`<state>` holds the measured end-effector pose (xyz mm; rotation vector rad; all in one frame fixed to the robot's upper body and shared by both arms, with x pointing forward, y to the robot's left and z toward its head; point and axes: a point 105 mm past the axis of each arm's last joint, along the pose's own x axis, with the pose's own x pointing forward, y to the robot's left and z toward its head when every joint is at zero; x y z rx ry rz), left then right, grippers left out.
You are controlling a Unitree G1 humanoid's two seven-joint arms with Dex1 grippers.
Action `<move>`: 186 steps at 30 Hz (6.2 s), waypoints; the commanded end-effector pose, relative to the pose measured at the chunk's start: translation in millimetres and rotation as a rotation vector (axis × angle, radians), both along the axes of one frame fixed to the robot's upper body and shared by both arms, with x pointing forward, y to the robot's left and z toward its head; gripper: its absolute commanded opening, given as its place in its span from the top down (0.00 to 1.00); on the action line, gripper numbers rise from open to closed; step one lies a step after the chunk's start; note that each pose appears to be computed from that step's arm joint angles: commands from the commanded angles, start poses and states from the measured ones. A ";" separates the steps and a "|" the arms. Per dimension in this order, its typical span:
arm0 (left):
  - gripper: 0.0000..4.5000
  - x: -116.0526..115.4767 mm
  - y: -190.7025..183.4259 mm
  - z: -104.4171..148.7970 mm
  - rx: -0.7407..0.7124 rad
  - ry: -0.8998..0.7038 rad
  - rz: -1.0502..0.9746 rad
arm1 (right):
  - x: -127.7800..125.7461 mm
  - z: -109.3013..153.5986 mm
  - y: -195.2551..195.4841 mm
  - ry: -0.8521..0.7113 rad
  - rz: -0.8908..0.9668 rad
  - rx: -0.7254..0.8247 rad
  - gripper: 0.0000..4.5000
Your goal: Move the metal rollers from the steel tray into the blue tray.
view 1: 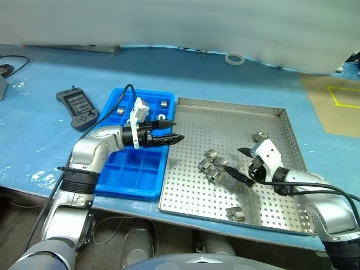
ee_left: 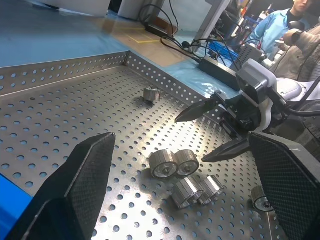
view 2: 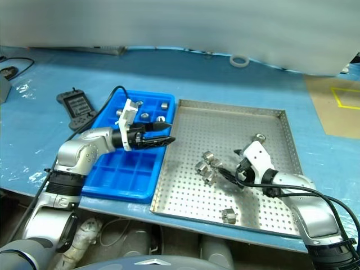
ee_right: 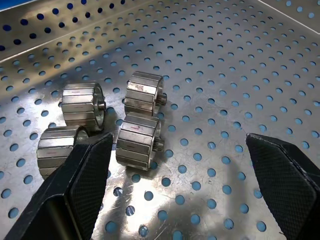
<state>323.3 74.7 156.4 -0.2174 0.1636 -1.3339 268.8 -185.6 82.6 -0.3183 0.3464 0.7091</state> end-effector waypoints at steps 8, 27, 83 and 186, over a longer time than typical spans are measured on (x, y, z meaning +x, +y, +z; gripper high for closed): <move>0.01 1.9 -0.7 12.1 -0.034 -0.052 0.004 | 6.0 6.1 -5.4 -0.043 -0.002 0.022 0.00; 0.01 2.2 0.9 9.8 -0.033 -0.049 0.020 | 14.2 18.5 18.8 -0.051 0.072 0.084 0.00; 0.00 6.4 -2.0 10.9 -0.024 -0.057 0.025 | 10.9 -8.3 -4.4 0.056 0.028 0.031 0.63; 0.12 4.7 -61.7 28.1 -0.306 0.262 -0.145 | 22.9 119.1 72.2 -0.453 0.309 -0.057 0.73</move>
